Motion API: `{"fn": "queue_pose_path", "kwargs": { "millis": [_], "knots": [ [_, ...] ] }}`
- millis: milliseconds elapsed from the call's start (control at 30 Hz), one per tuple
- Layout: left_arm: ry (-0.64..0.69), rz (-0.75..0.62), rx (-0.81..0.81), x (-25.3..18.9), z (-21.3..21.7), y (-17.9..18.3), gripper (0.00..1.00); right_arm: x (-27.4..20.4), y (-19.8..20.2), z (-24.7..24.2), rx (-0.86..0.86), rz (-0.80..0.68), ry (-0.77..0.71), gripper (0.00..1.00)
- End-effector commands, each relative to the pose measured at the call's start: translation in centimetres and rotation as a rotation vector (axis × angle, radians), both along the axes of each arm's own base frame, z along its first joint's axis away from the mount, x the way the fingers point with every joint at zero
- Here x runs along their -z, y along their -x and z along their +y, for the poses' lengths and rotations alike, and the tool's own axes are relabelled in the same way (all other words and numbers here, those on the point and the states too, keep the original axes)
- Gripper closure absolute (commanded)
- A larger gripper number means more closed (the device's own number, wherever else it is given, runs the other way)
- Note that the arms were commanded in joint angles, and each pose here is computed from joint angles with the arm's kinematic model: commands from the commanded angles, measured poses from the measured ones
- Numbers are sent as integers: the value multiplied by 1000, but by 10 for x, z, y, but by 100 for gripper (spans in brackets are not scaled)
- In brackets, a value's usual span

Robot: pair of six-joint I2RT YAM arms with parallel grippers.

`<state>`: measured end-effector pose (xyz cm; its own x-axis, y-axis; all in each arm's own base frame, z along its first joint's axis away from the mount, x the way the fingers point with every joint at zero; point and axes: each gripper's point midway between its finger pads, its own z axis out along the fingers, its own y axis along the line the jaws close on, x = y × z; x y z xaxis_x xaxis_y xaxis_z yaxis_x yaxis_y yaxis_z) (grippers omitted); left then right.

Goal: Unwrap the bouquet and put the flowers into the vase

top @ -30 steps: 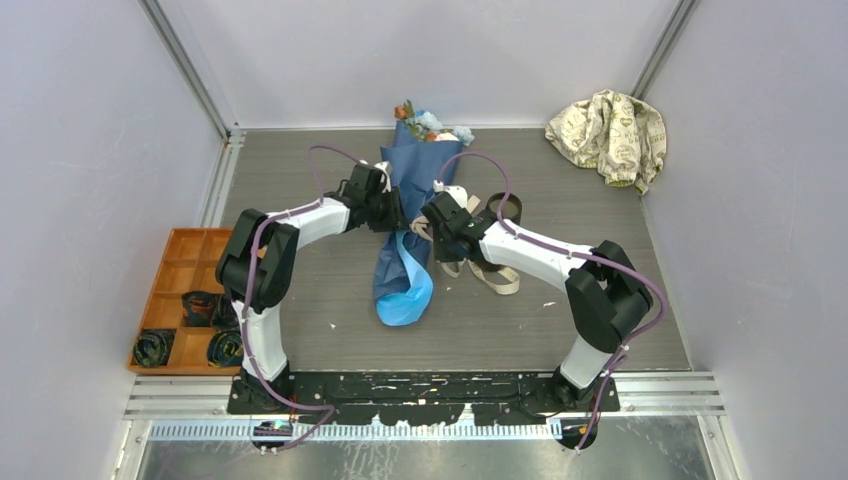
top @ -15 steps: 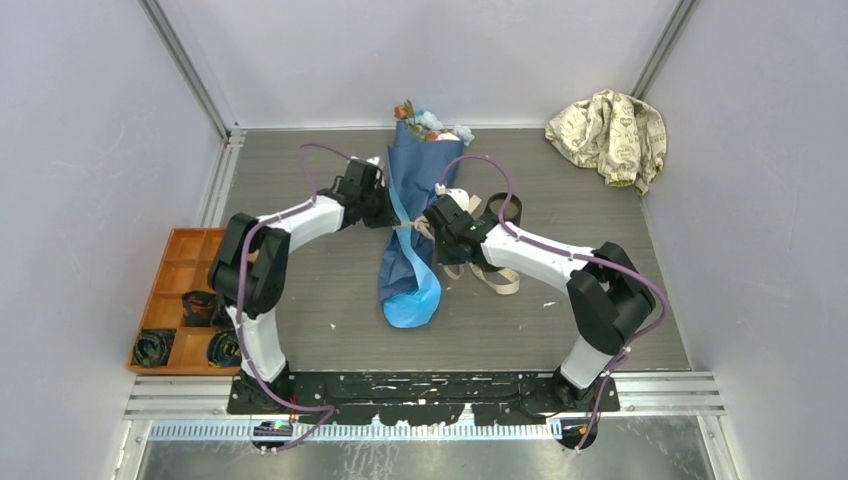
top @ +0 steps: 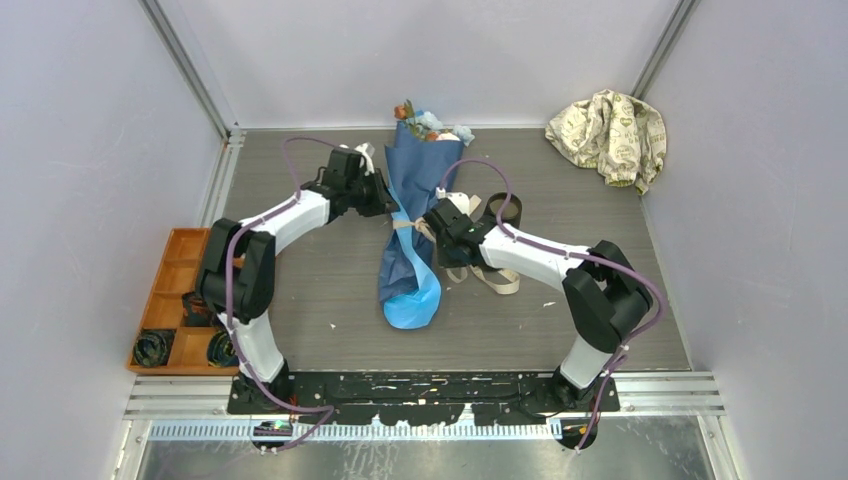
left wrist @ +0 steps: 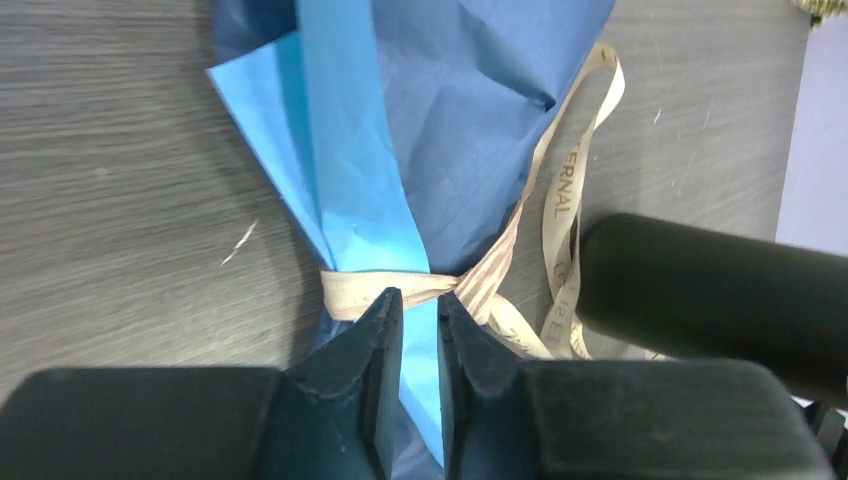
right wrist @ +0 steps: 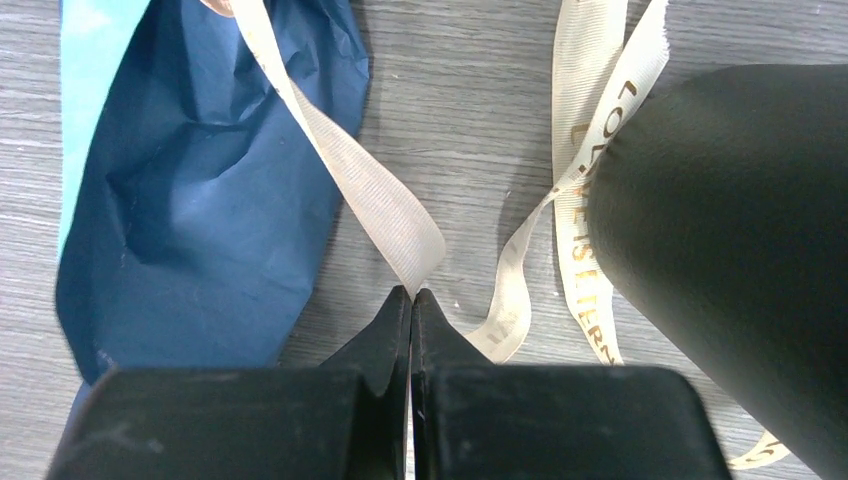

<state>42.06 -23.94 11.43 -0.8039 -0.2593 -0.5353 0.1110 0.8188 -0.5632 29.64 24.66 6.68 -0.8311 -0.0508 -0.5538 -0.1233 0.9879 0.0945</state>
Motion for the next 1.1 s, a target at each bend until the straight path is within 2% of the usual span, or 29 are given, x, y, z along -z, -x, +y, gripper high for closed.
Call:
{"fn": "queue_pose_path", "kwargs": {
  "millis": [0, 167, 233, 400, 700, 1067],
  "knots": [
    [103, -33, 168, -12, -36, -3, 75, 1, -9, 3, 27, -14, 13, 96],
    [52, -65, 252, -7, -42, 0, 64, 18, -3, -6, 44, 21, 64, 80],
    [17, -75, 265, -2, -40, -2, 62, 20, -3, -7, 46, 25, 67, 79],
    [-32, -39, 283, 10, -39, -8, 55, 19, -2, -3, 39, 28, 49, 78],
    [-55, 0, 279, 27, -39, -12, 54, 24, 1, -2, 37, 35, 29, 78],
    [-29, 78, 411, 59, -58, 28, 58, 18, -2, -2, 41, 13, 29, 78]
  ]
}}
